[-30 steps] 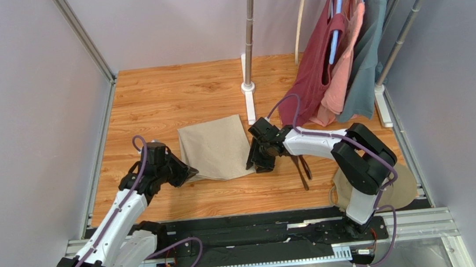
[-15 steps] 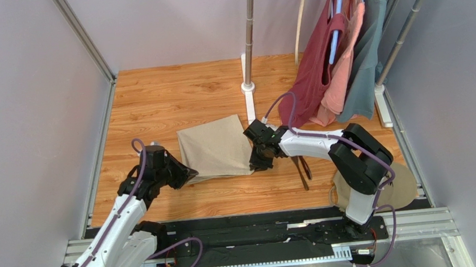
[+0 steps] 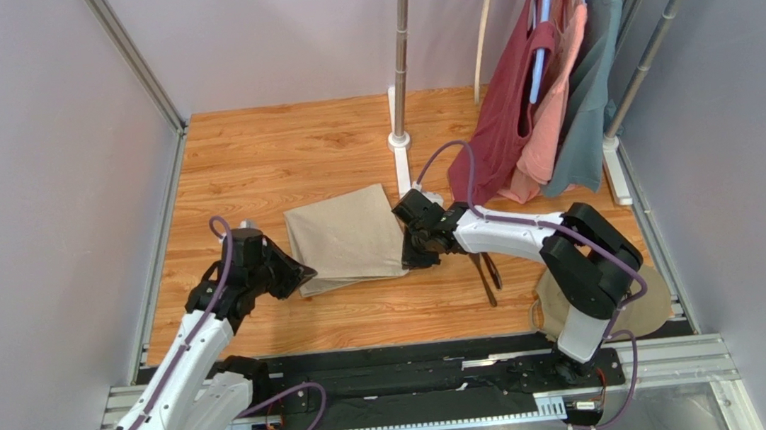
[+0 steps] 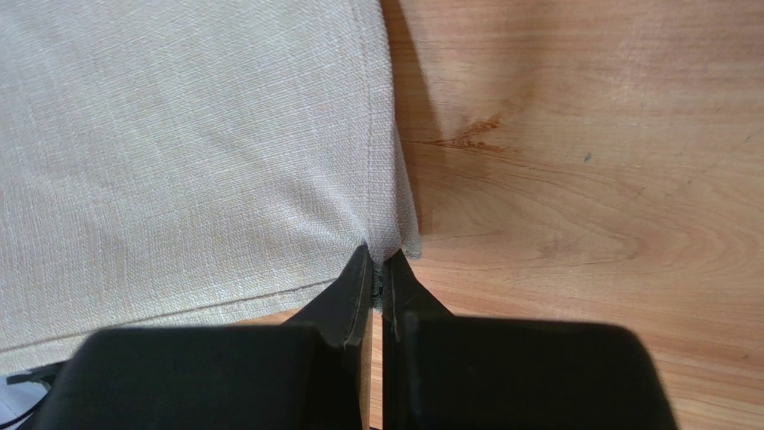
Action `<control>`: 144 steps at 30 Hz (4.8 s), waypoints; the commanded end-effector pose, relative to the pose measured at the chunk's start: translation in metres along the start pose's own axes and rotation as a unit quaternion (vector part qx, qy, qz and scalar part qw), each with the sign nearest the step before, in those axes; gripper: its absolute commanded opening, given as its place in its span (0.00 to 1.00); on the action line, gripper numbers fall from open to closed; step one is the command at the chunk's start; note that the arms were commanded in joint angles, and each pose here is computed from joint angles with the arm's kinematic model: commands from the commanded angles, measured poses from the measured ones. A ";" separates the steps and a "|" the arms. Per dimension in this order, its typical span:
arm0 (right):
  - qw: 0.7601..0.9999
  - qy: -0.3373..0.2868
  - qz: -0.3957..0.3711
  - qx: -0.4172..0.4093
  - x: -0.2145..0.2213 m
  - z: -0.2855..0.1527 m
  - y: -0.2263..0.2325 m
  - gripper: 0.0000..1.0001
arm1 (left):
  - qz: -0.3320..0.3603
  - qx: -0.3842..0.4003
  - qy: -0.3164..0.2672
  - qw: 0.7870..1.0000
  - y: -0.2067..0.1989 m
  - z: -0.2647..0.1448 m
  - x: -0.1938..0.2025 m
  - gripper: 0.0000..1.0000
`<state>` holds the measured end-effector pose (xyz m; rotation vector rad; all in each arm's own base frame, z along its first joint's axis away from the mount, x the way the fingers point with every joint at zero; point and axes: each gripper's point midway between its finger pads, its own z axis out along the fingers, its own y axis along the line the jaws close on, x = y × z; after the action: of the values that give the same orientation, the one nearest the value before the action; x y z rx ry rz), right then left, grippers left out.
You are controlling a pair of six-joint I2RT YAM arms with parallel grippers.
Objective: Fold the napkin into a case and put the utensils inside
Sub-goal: Pick up the square-folded napkin from the center of the board, then fold the square-folded napkin at the center of the board.
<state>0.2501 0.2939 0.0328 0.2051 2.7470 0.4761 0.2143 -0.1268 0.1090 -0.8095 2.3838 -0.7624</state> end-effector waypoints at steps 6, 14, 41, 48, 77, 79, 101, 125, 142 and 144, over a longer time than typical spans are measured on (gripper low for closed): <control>0.998 -0.052 -0.021 -0.037 -0.045 -0.023 0.015 0.00 | 0.035 0.004 -0.053 0.998 -0.023 -0.014 -0.032 0.00; 0.995 0.038 -0.049 -0.073 -0.014 0.003 0.017 0.02 | 0.029 -0.005 -0.041 0.999 -0.012 -0.006 -0.024 0.00; 0.990 0.043 -0.128 -0.031 0.001 -0.022 -0.008 0.50 | 0.027 -0.011 -0.030 0.999 0.004 -0.001 -0.012 0.00; 0.989 0.054 -0.120 -0.062 0.005 -0.011 0.002 0.47 | 0.023 -0.013 -0.023 0.999 0.008 0.003 -0.008 0.00; 0.986 0.004 -0.153 0.062 -0.009 0.005 -0.012 0.00 | 0.017 -0.006 -0.021 1.000 0.013 -0.001 -0.002 0.00; 0.986 -0.006 -0.157 0.053 -0.019 -0.015 -0.003 0.00 | 0.019 -0.006 -0.027 0.999 0.012 -0.003 -0.004 0.00; 0.979 -0.079 -0.121 -0.145 -0.100 -0.059 0.081 0.00 | 0.066 0.015 -0.095 0.993 -0.038 -0.018 -0.059 0.00; 0.922 -0.248 -0.138 -0.265 -0.297 -0.042 0.195 0.00 | 0.127 0.082 -0.142 0.978 -0.127 0.049 -0.273 0.00; 0.932 -0.212 -0.124 -0.266 -0.275 -0.043 0.170 0.00 | 0.183 0.081 -0.051 0.979 -0.116 0.054 -0.246 0.00; 0.935 -0.200 -0.125 -0.266 -0.264 -0.043 0.167 0.00 | 0.176 0.079 -0.042 0.980 -0.108 0.054 -0.235 0.00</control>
<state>0.5116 0.3815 0.1642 -0.1356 2.1958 0.8796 0.4754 -0.0634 0.1990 -0.3651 2.2629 -0.7611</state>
